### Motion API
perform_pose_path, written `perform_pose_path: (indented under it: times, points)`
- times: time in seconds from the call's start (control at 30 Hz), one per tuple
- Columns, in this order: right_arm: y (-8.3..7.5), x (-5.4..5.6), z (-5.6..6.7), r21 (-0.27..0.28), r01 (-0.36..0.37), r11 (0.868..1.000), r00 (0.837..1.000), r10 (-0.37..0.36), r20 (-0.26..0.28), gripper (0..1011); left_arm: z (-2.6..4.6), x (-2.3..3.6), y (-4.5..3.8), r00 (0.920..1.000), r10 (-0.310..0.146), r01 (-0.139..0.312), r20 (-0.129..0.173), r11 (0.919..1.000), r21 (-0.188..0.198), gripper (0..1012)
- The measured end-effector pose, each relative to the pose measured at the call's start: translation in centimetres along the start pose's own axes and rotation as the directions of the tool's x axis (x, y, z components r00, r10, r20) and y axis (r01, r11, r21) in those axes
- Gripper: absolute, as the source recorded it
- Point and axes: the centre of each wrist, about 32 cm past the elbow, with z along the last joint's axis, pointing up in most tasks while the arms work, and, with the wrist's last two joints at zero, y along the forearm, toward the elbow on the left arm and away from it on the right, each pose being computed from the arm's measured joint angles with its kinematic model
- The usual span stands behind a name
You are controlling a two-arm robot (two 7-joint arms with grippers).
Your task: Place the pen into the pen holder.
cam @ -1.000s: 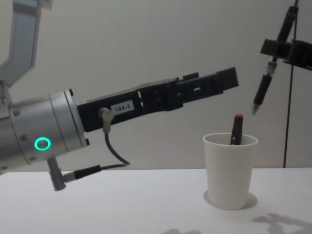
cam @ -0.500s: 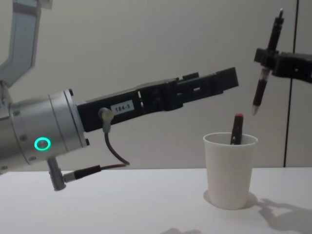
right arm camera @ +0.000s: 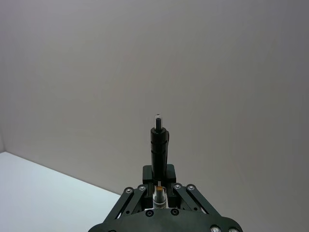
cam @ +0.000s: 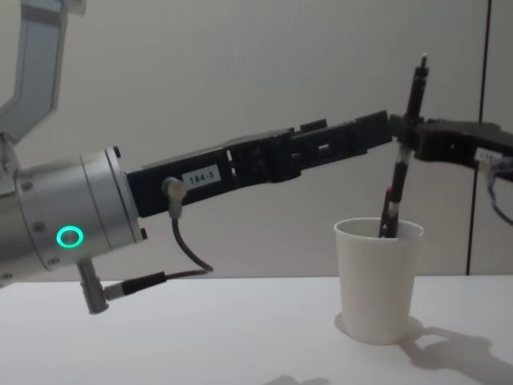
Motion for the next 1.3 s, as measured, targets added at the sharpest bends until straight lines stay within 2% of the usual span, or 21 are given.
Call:
perform_pose_path:
  times: [0.6,0.7,0.73,0.87,0.9,1.03,1.07,1.1,1.2,1.27,1.3]
  points:
    - [1.4,-0.8,-1.8,-0.066,-0.008,0.998,0.999,0.011,0.049,144,0.00,0.00,0.00,1.0000,0.000,0.000,0.000,1.0000,0.000,1001]
    - [1.6,-0.9,-2.0,-0.071,-0.005,0.997,0.998,0.009,0.057,179,0.00,0.00,0.00,1.0000,0.000,0.000,0.000,1.0000,0.000,1001]
    - [1.7,-0.9,-2.1,-0.074,-0.004,0.997,0.998,0.008,0.060,246,0.00,0.00,0.00,1.0000,0.000,0.000,0.000,1.0000,0.000,1001]
    - [1.8,-1.0,-2.2,-0.077,-0.001,0.997,0.998,0.006,0.067,313,0.00,0.00,0.00,1.0000,0.000,0.000,0.000,1.0000,0.000,1001]
    - [1.8,-1.0,-2.3,-0.079,0.000,0.997,0.998,0.005,0.069,379,0.00,0.00,0.00,1.0000,0.000,0.000,0.000,1.0000,0.000,1001]
    - [1.9,-1.1,-2.4,-0.083,0.002,0.997,0.997,0.004,0.073,496,0.00,0.00,0.00,1.0000,0.000,0.000,0.000,1.0000,0.000,1001]
    - [1.9,-1.1,-2.4,-0.083,0.003,0.997,0.997,0.004,0.075,555,0.00,0.00,0.00,1.0000,0.000,0.000,0.000,1.0000,0.000,1001]
    - [1.9,-1.1,-2.5,-0.084,0.003,0.996,0.997,0.003,0.076,555,0.00,0.00,0.00,1.0000,0.000,0.000,0.000,1.0000,0.000,1001]
    - [2.0,-1.2,-2.5,-0.086,0.004,0.996,0.997,0.003,0.078,674,0.00,0.00,0.00,1.0000,0.000,0.000,0.000,1.0000,0.000,1001]
    - [2.0,-1.2,-2.6,-0.086,0.004,0.996,0.997,0.003,0.079,695,0.00,0.00,0.00,1.0000,0.000,0.000,0.000,1.0000,0.000,1001]
    - [2.0,-1.2,-2.6,-0.087,0.004,0.996,0.997,0.003,0.079,754,0.00,0.00,0.00,1.0000,0.000,0.000,0.000,1.0000,0.000,1001]
